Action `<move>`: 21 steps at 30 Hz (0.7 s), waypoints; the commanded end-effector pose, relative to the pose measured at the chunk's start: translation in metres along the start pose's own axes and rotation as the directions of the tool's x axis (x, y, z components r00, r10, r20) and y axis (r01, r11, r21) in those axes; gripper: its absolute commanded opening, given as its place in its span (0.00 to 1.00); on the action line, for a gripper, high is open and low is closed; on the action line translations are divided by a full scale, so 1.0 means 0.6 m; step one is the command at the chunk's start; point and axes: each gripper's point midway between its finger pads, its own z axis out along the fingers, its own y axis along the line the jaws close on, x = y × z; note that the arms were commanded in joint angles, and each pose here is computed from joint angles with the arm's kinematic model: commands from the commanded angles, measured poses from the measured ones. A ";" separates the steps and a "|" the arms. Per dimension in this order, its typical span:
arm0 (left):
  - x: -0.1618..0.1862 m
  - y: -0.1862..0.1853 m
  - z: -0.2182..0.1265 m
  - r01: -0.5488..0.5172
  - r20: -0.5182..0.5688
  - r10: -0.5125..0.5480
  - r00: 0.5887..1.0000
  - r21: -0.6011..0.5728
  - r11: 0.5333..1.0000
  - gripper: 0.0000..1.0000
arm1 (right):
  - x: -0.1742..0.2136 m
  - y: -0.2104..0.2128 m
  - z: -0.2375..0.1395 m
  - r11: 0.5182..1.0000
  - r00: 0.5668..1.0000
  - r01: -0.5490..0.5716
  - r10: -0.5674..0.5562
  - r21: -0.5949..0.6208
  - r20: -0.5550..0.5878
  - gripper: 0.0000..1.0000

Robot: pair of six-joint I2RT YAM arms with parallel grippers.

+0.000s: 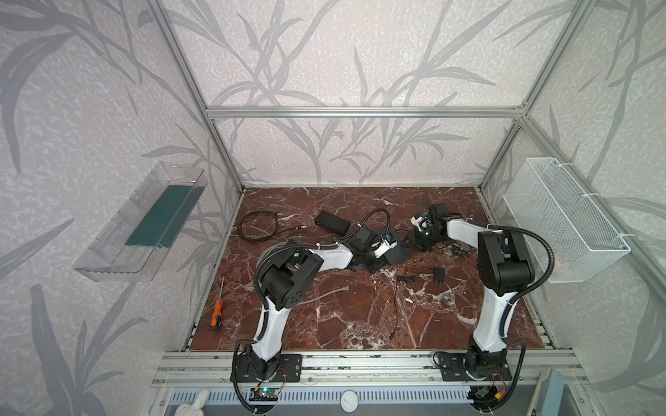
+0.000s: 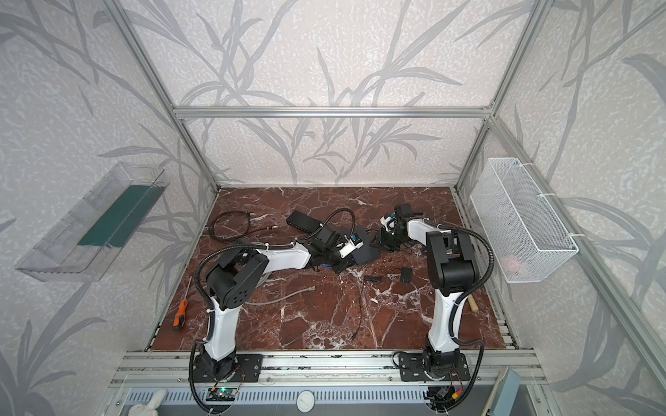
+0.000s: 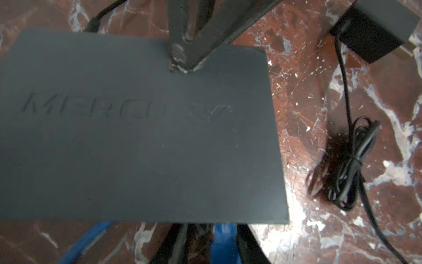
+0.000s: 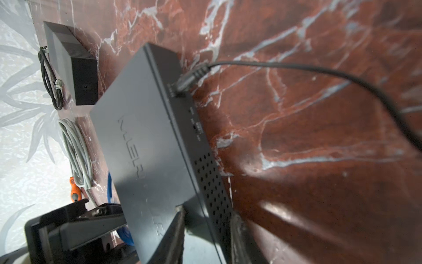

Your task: Insert the plug into the switch port

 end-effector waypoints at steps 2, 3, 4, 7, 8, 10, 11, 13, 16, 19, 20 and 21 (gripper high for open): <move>0.127 -0.034 0.020 0.052 -0.267 -0.034 0.963 0.059 0.997 0.42 | 0.066 0.005 0.016 0.993 0.979 -0.118 0.114 -0.014 -0.171 0.34; 0.131 -0.035 0.015 0.049 -0.283 -0.030 0.959 0.060 0.997 0.43 | 0.063 0.003 0.015 0.993 0.980 -0.115 0.111 -0.011 -0.167 0.34; 0.134 -0.038 0.010 0.045 -0.296 -0.024 0.955 0.064 0.997 0.44 | 0.061 0.002 0.016 0.994 0.980 -0.113 0.110 -0.008 -0.164 0.34; 0.137 -0.042 -0.007 0.045 -0.321 -0.016 0.947 0.083 0.996 0.46 | 0.057 -0.003 0.017 0.994 0.982 -0.106 0.105 0.006 -0.156 0.34; 0.138 -0.044 -0.012 0.049 -0.325 -0.017 0.946 0.092 0.995 0.47 | 0.057 -0.005 0.018 0.994 0.982 -0.106 0.107 0.011 -0.155 0.35; 0.138 -0.045 -0.024 0.059 -0.331 -0.022 0.943 0.101 0.993 0.49 | 0.056 -0.009 0.019 0.994 0.983 -0.106 0.108 0.020 -0.147 0.35; 0.139 -0.044 -0.028 0.060 -0.335 -0.024 0.942 0.098 0.993 0.49 | 0.057 -0.010 0.019 0.994 0.984 -0.108 0.110 0.021 -0.144 0.35; 0.145 -0.040 -0.035 0.068 -0.347 -0.032 0.937 0.090 0.994 0.50 | 0.057 -0.010 0.019 0.994 0.985 -0.108 0.110 0.020 -0.136 0.35; 0.147 -0.040 -0.042 0.089 -0.339 -0.050 0.939 0.099 0.991 0.51 | 0.058 -0.012 0.019 0.994 0.985 -0.111 0.113 0.021 -0.127 0.35; 0.146 -0.037 -0.051 0.102 -0.324 -0.065 0.944 0.096 0.990 0.52 | 0.057 -0.011 0.020 0.993 0.986 -0.117 0.118 0.015 -0.119 0.35; 0.147 -0.035 -0.054 0.107 -0.324 -0.072 0.943 0.094 0.990 0.53 | 0.057 -0.011 0.021 0.993 0.986 -0.118 0.118 0.014 -0.118 0.35; 0.147 -0.032 -0.058 0.115 -0.322 -0.080 0.943 0.090 0.989 0.54 | 0.056 -0.010 0.020 0.993 0.986 -0.119 0.120 0.014 -0.115 0.35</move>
